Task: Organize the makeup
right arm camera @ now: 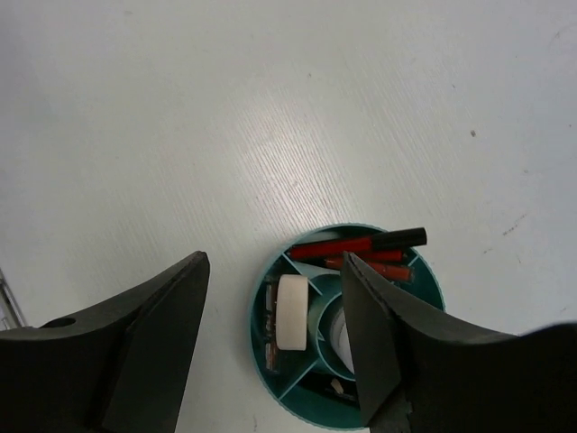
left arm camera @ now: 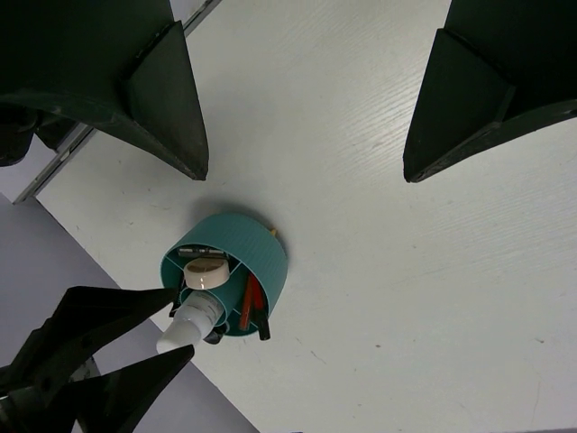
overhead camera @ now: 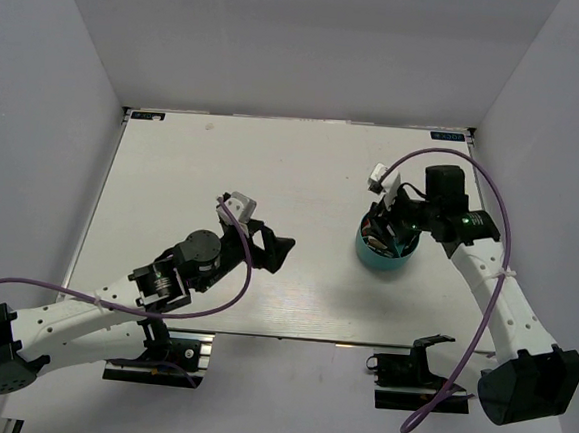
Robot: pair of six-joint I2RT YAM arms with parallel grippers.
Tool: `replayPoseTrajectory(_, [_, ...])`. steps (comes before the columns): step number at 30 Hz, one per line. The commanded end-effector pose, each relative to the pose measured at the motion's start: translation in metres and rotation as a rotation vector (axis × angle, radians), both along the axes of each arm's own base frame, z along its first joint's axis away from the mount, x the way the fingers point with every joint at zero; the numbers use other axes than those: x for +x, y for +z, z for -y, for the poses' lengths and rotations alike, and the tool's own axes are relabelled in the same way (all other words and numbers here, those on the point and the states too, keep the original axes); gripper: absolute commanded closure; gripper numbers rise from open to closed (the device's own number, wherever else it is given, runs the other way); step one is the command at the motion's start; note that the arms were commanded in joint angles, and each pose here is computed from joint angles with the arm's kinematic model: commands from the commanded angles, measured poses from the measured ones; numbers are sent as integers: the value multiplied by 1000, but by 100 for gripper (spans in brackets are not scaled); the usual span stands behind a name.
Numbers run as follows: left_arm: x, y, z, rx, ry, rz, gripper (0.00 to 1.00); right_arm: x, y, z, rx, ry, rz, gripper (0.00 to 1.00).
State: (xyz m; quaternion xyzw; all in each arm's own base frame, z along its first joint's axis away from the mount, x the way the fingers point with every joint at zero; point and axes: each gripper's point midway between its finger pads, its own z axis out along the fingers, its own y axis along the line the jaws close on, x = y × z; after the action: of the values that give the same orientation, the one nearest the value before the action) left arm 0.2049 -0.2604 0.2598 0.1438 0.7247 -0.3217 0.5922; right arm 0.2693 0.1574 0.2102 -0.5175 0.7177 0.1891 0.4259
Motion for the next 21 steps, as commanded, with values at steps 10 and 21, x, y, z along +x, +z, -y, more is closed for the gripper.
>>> replayPoseTrajectory(10, [-6, 12, -40, -131, 169, -159, 2, 34, 92, -22, 330, -267, -66, 11])
replayPoseTrajectory(21, [-13, 8, -36, -140, 154, -253, 2, 48, 133, -14, 392, -389, -42, 11])
